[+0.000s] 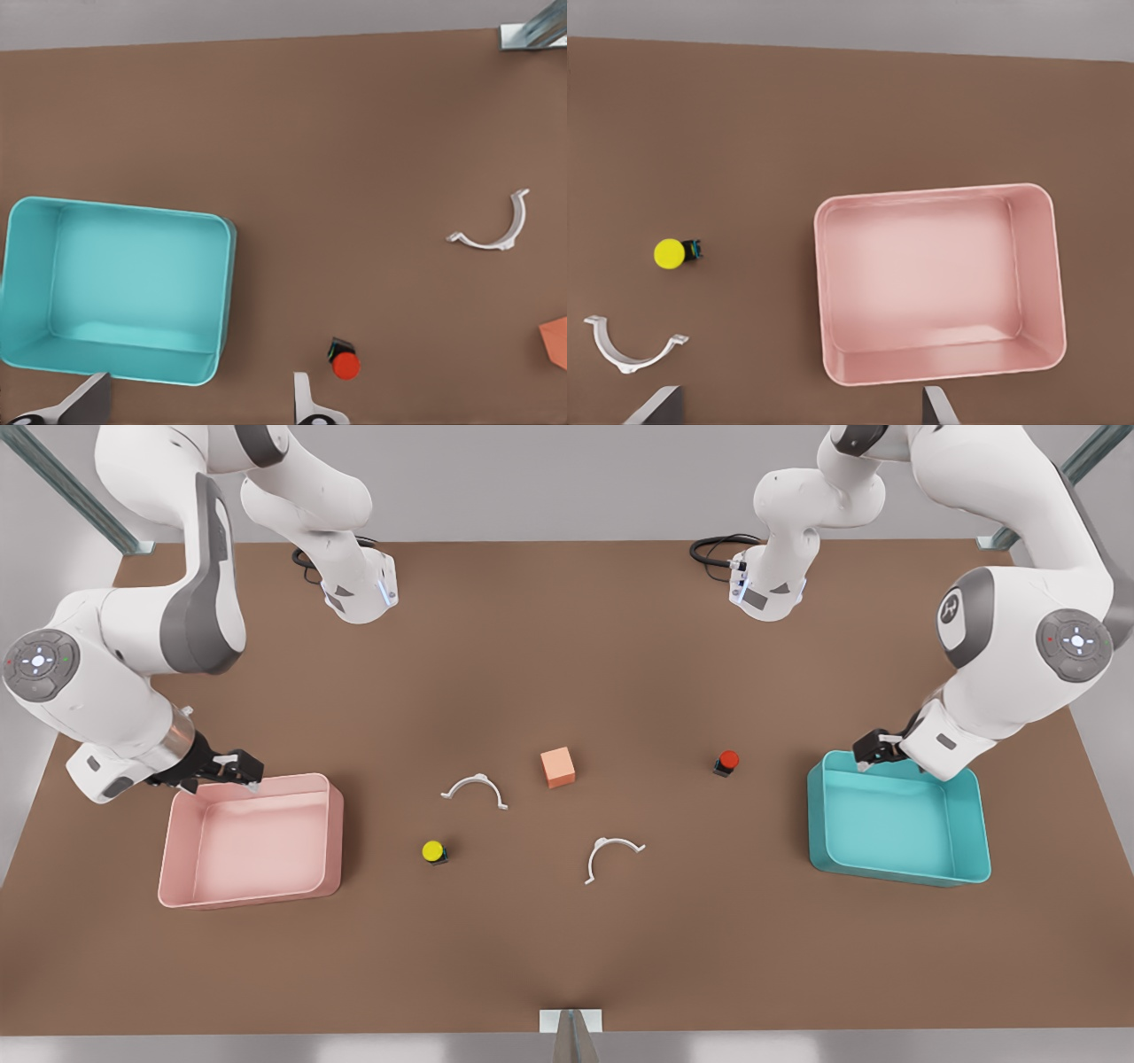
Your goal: Place the red button in the blue storage box with the left arm, and place the yellow button in the pink storage box with the right arm
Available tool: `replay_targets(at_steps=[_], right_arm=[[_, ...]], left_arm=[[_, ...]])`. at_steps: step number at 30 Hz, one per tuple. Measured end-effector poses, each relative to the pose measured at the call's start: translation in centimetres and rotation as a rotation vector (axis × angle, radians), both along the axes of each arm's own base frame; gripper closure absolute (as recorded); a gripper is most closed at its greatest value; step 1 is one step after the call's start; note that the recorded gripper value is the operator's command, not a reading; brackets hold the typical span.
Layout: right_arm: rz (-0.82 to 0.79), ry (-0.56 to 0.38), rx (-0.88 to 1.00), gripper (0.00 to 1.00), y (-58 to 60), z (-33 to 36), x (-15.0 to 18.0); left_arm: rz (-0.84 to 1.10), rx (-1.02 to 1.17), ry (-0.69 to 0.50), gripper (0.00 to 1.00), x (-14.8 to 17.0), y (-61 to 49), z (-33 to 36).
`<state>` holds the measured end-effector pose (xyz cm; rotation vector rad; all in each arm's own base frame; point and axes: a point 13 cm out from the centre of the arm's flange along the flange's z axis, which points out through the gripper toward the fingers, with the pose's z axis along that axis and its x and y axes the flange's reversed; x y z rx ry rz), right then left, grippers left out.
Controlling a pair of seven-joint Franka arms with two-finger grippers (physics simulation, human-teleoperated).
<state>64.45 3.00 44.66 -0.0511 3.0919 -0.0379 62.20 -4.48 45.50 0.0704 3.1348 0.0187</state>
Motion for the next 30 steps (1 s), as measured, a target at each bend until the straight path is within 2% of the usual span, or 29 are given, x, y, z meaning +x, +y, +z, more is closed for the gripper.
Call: replay_targets(at_steps=[4, 9, 13, 22, 24, 27, 30], right_arm=[[-0.002, -0.005, 0.003, 0.00, 0.0, -0.1, 0.2], [0.030, -0.022, 0.013, 0.00, 2.1, 0.0, 0.5], [0.121, -0.019, 0.012, 0.00, 7.8, -1.4, 0.7], [0.271, 0.036, 0.034, 0.00, 18.8, -17.1, 3.6], [0.300, 0.024, 0.041, 0.00, 21.5, -20.2, 4.0], [0.311, -0.002, 0.054, 0.00, 23.2, -23.4, 4.8], [0.307, -0.020, 0.064, 0.00, 23.8, -25.2, 5.2]], left_arm=[[-0.054, -0.008, 0.034, 0.00, 0.0, -2.0, -2.1], [-0.153, -0.074, 0.188, 0.00, -2.1, -10.7, -17.4], [-0.131, -0.100, 0.175, 0.00, -2.4, -10.7, -24.1], [-0.114, -0.111, 0.086, 0.00, -1.1, -10.0, -32.6], [-0.117, -0.107, 0.104, 0.00, -2.4, -9.8, -34.4], [-0.125, -0.102, 0.129, 0.00, -6.5, -10.0, -36.3], [-0.143, -0.109, 0.097, 0.00, -7.9, -11.6, -35.8]])
